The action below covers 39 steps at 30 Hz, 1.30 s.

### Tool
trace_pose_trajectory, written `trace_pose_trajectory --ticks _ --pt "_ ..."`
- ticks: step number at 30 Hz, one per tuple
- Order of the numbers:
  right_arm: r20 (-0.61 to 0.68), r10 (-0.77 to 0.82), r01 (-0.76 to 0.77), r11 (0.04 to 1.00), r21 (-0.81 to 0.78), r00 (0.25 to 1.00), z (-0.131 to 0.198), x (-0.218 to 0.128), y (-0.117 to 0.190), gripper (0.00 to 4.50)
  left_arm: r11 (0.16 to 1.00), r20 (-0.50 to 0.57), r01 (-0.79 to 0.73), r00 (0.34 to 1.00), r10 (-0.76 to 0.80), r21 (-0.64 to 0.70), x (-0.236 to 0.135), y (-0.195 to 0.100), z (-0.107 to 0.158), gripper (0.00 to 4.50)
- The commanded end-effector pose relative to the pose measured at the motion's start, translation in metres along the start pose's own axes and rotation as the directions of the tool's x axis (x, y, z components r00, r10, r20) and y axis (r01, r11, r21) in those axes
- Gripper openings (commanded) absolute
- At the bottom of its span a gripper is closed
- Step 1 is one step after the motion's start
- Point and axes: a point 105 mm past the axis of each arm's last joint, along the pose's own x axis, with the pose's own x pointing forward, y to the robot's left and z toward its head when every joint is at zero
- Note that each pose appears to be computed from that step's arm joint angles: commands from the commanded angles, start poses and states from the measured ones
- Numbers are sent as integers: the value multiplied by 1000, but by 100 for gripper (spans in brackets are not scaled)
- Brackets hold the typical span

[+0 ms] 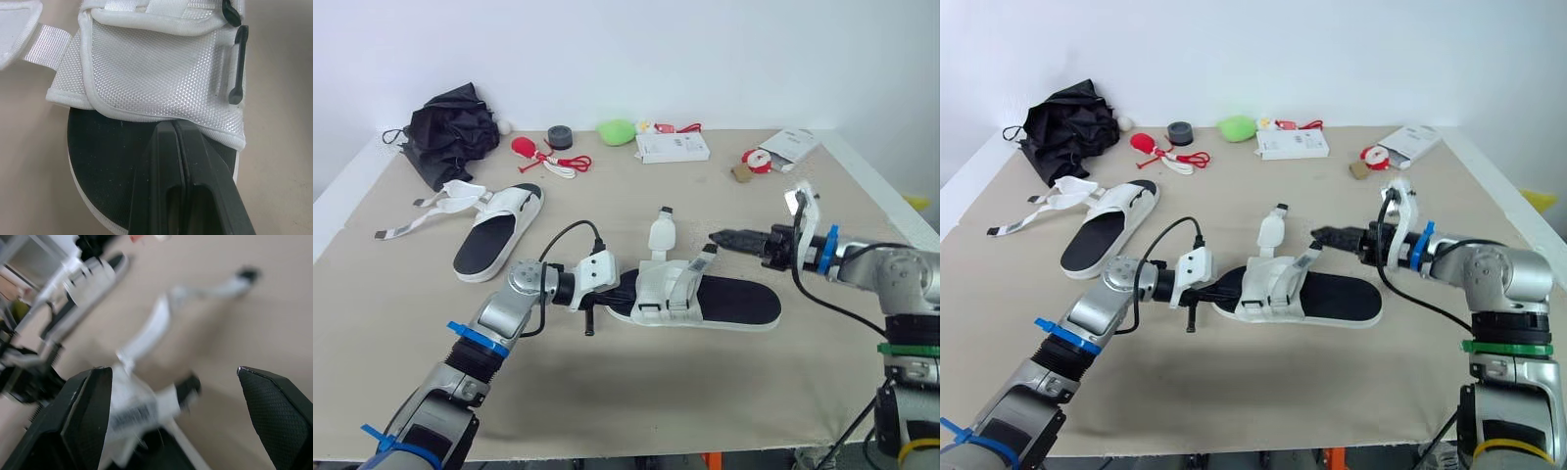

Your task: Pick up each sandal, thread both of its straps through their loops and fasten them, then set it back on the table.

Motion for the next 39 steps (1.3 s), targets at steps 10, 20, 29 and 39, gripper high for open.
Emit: trace_pose_trajectory --ticks 10,20,29,39 --pt "105 22 -17 999 -42 994 22 15 9 338 992 -125 47 990 -62 -116 5 -16 -39 0" --pt "100 129 -124 991 -59 987 21 7 29 8 991 -122 50 990 -65 -121 6 -17 -40 0" --pt "61 122 -118 991 -68 991 23 8 31 8 991 -123 53 990 -68 -121 7 -17 -40 0" --pt "9 90 -89 993 -81 996 11 13 24 335 992 -125 50 990 -65 -120 6 -17 -40 0"
